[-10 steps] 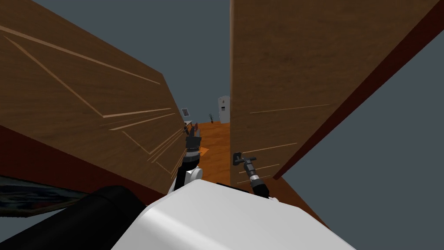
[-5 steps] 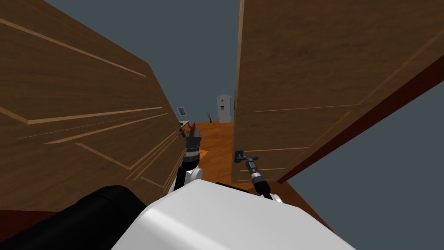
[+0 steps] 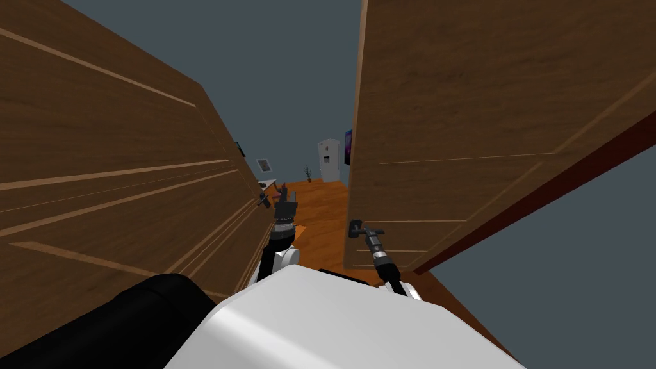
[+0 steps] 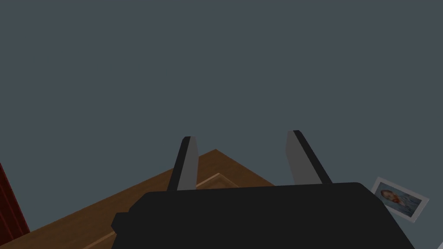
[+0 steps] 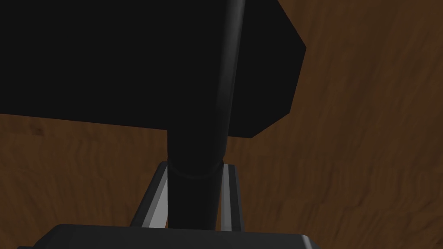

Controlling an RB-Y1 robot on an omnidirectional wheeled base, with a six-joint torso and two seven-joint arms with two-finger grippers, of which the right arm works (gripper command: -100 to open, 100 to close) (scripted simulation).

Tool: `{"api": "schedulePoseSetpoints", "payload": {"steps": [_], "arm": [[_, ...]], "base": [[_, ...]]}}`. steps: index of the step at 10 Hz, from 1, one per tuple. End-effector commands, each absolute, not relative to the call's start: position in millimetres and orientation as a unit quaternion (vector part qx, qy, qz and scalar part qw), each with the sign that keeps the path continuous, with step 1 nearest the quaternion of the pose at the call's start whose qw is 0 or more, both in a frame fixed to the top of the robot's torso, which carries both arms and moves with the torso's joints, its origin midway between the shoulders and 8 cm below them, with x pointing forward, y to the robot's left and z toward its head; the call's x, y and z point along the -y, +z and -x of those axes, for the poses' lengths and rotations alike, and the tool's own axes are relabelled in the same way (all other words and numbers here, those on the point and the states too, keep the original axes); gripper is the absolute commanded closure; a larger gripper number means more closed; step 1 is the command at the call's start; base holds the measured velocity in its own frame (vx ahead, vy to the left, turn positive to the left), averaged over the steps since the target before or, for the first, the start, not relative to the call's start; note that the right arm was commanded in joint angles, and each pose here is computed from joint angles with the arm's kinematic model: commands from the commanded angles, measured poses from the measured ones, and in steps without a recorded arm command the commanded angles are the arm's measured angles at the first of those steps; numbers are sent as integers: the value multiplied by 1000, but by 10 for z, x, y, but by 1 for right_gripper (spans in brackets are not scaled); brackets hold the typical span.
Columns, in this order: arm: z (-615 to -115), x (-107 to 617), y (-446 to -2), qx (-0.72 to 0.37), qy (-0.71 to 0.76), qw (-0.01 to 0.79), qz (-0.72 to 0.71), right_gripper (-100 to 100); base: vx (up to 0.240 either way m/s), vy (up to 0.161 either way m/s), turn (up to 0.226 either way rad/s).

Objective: Push the door open

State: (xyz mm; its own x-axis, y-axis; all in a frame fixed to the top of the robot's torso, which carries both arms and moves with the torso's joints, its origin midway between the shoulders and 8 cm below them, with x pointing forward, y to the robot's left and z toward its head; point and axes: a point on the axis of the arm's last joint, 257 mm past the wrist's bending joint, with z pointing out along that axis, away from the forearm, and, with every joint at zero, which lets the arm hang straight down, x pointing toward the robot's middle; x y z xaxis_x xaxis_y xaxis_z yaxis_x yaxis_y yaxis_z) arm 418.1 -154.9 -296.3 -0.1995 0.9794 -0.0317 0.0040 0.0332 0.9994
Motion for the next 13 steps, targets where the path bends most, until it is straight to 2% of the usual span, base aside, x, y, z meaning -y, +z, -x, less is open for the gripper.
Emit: {"api": "schedulePoseSetpoints", "payload": {"steps": [1,7,13], "arm": [[-4236,1699,-2937,-552,531,465,-444,100],[-4394,1981,-2930,-532,515,484,-466,100],[-4532,2211,-2926,-504,503,497,-496,100]], "base": [[76,96,-69],[109,108,-77],[166,136,-92]]}}
